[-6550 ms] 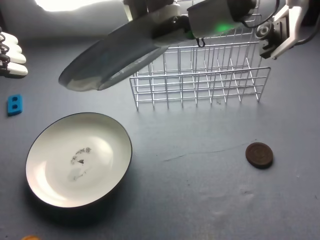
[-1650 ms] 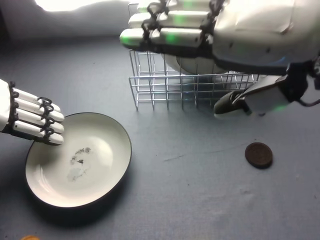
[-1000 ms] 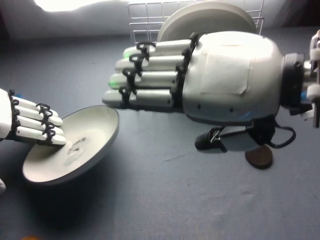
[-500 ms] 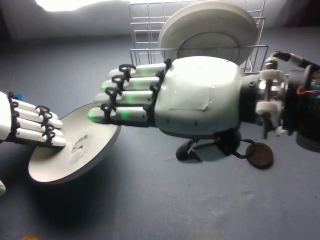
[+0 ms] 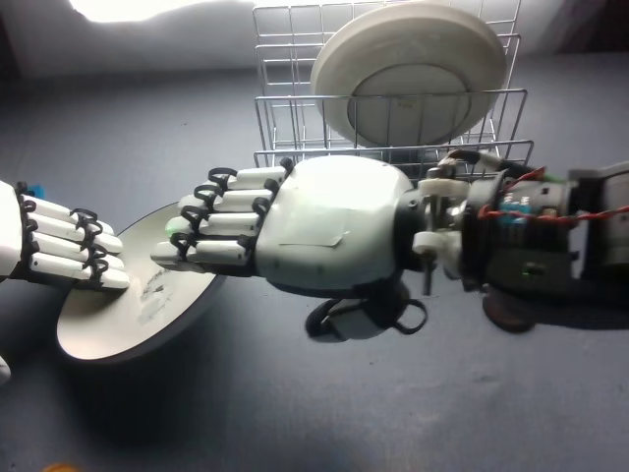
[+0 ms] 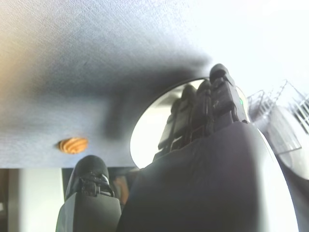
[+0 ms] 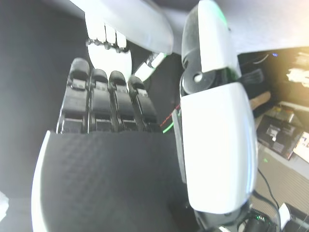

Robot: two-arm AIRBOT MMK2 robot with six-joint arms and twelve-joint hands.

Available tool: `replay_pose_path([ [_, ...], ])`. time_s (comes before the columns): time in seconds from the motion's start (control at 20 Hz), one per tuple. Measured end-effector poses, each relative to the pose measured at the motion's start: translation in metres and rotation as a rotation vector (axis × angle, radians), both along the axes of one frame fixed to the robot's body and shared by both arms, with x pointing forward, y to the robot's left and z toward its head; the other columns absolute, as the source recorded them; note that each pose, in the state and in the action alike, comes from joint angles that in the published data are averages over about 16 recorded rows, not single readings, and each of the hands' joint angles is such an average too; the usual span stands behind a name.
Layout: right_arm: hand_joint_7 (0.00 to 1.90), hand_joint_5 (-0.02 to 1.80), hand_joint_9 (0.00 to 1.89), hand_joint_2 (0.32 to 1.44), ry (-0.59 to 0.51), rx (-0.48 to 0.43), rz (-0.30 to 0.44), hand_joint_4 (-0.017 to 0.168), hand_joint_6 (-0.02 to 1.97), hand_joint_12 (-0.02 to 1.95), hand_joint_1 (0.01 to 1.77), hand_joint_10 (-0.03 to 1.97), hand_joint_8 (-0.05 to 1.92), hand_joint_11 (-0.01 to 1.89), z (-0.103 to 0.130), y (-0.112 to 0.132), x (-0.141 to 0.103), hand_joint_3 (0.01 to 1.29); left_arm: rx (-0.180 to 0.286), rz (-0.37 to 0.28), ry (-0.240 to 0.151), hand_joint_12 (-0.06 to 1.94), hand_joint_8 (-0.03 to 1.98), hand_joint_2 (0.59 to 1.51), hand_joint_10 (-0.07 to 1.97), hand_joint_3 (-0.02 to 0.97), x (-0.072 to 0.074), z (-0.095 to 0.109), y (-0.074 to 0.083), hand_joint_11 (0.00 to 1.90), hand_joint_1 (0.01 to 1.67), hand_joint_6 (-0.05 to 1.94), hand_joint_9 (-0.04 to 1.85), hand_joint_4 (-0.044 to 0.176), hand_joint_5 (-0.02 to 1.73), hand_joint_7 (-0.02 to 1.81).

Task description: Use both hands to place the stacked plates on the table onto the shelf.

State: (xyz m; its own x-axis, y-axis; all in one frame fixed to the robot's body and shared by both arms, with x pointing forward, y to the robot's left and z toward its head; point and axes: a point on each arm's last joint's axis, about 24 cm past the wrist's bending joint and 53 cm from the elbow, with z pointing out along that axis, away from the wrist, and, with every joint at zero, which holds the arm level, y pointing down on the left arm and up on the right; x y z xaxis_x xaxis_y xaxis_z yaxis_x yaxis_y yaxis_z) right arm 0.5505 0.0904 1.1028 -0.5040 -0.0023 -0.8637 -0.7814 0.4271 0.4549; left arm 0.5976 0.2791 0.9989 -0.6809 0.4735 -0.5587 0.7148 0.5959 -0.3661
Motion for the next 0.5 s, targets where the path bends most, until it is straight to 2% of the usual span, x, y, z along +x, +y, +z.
replay_pose_path([
  [0.5, 0.01, 0.02, 0.01, 1.0, 0.019, 0.033, 0.006, 0.003, 0.02, 0.14, 1.2, 0.0, 0.02, 0.01, -0.025, 0.038, 0.006, 0.01, 0.0, -0.002, 0.001, -0.01, -0.01, 1.104, -0.03, 0.01, 0.0, 0.0, 0.0, 0.02, 0.01, -0.03, -0.02, -0.011, -0.01, 0.02],
])
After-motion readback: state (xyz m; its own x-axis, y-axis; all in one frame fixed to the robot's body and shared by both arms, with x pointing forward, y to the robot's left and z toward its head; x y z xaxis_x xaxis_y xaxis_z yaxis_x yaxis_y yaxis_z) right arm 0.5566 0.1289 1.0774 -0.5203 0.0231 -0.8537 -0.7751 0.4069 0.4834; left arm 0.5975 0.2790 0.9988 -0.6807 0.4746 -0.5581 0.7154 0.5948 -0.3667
